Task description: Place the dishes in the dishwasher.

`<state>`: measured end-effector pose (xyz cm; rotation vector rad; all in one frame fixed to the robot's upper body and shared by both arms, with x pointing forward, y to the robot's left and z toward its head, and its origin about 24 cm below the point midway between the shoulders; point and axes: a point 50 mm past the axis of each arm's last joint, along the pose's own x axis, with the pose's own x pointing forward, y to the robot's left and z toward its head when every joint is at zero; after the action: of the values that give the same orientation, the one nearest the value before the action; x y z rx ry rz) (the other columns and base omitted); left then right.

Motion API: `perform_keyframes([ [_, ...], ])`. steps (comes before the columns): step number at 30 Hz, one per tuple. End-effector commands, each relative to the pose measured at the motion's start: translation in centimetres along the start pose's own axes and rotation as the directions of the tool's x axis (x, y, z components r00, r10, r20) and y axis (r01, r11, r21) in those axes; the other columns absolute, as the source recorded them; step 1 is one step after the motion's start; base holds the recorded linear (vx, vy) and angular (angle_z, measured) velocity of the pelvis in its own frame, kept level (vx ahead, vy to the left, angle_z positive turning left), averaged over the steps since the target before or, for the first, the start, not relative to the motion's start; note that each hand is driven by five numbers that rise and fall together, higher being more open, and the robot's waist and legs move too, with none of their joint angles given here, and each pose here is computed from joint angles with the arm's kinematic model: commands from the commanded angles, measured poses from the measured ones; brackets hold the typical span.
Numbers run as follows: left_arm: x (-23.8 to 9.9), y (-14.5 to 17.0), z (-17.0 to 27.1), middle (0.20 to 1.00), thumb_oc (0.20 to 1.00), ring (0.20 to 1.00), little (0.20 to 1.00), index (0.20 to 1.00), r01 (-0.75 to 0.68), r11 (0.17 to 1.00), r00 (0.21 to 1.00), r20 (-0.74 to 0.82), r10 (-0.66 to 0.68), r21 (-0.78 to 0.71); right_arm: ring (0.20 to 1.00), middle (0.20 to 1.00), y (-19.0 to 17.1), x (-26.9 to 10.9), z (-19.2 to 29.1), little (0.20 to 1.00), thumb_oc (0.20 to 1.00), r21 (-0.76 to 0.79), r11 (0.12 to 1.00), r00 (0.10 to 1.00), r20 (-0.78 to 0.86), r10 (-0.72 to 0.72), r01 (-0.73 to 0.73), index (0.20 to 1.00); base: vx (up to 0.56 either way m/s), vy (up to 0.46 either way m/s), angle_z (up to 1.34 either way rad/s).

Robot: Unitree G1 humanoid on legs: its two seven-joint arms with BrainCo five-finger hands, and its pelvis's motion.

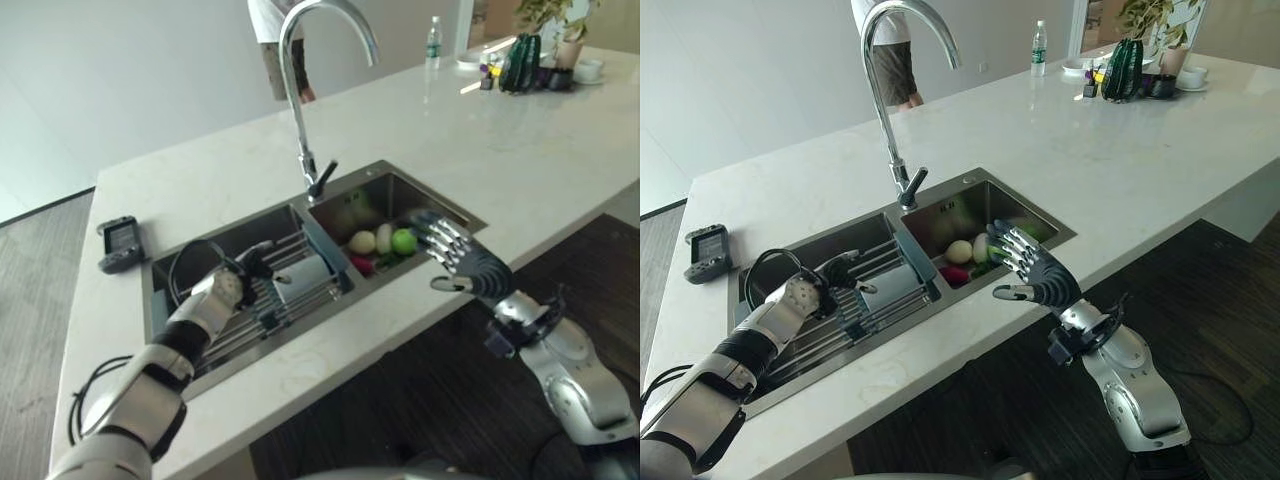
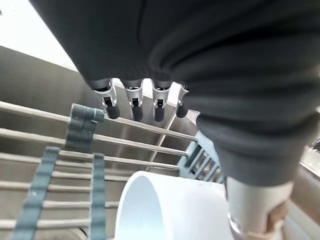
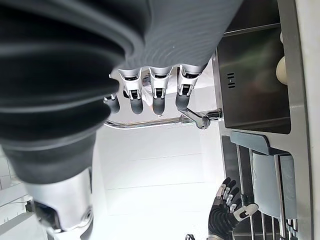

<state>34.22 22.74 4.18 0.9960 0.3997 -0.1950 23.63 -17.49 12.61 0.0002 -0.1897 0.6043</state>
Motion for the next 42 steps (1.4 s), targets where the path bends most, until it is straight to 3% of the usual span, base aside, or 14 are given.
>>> perform_keyframes([
  [1,0.5,3.9,1.0,1.000,1.000,1.000,1.000,1.000,-0.161,0.987,0.987,0.022,0.161,0.016,1.000,1.000,-0.6,1.1,2.7,1.000,1.000,-0.049,0.998,0.992,0.124,0.032,-0.026,1.000,0.00,0.000,0.00],
  [42,0.8,1.1,-2.3,1.000,1.000,1.000,1.000,1.000,-0.083,0.985,0.987,-0.127,0.103,0.150,1.000,1.000,-0.2,0.9,2.8,1.000,1.000,-0.052,0.998,0.991,0.124,0.051,-0.045,1.000,0.00,0.002,-0.03],
])
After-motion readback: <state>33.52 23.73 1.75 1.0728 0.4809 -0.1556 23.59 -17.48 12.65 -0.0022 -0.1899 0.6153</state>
